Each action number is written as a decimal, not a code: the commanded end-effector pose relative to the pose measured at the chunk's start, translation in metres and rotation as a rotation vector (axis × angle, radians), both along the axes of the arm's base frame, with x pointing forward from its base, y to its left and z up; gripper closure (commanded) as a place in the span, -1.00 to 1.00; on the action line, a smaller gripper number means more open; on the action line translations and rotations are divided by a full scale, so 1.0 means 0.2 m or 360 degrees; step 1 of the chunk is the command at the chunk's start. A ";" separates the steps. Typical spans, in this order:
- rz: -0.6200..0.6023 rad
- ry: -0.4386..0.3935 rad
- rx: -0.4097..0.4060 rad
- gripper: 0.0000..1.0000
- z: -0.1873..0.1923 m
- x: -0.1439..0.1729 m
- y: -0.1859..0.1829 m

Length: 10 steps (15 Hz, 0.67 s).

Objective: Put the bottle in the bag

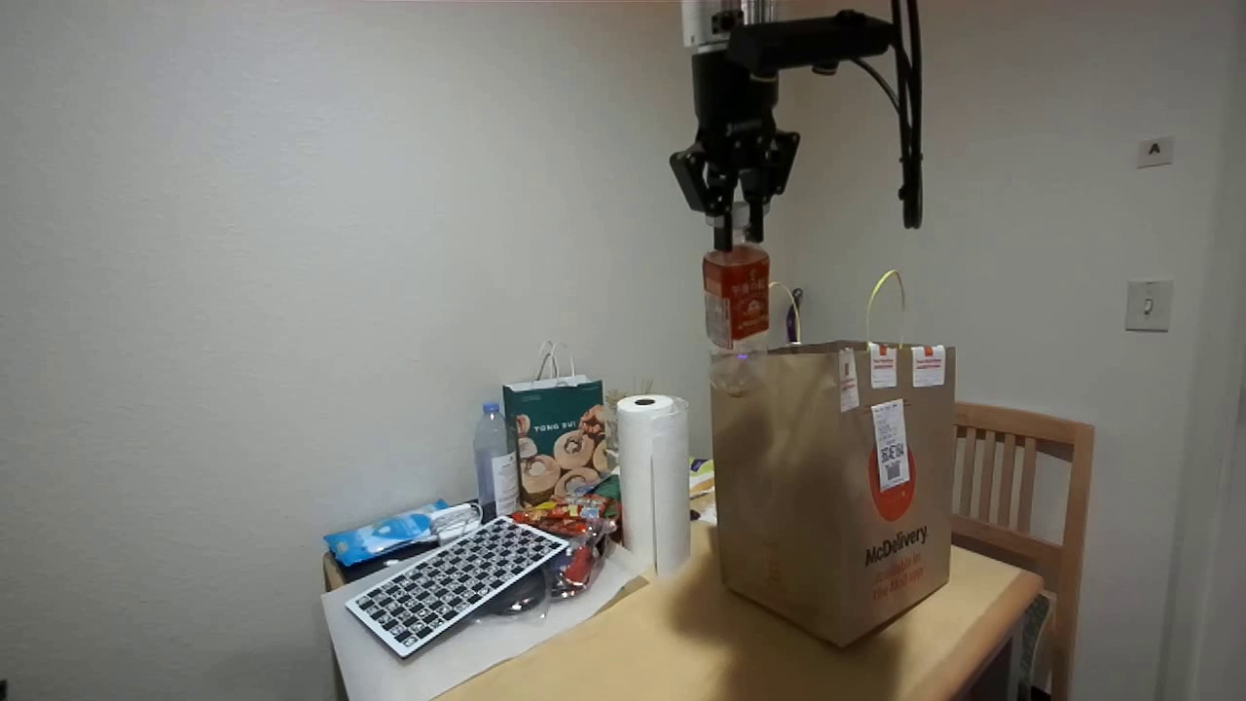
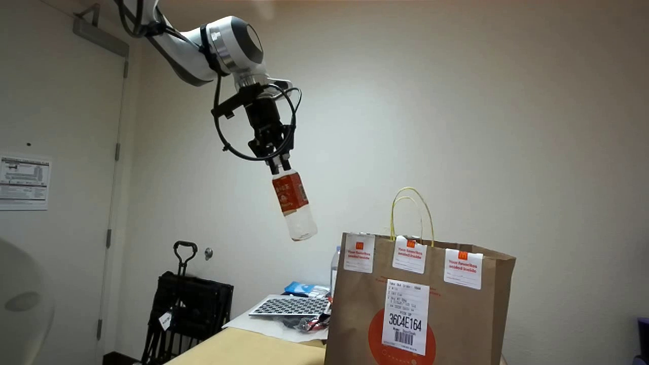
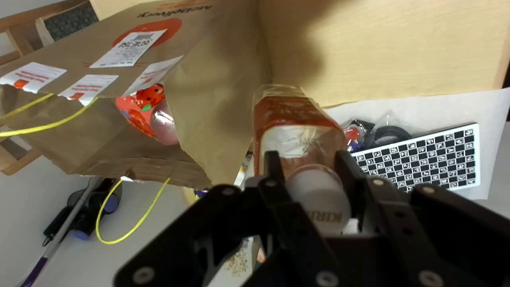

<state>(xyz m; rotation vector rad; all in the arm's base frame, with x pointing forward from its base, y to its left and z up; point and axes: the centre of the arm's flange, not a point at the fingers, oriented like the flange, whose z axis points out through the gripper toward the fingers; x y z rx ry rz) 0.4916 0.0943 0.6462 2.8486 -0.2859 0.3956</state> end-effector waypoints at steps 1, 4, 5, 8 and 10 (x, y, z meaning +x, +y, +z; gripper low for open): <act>-0.0022 -0.0137 -0.0126 0.73 0.21 -0.03 -0.09; -0.0127 -0.0212 -0.0226 0.73 0.32 -0.06 -0.21; -0.0169 -0.0218 -0.0246 0.73 0.32 -0.08 -0.26; -0.0274 -0.0207 -0.0261 0.73 0.31 -0.11 -0.39; -0.0343 -0.0177 -0.0240 0.73 0.27 -0.13 -0.47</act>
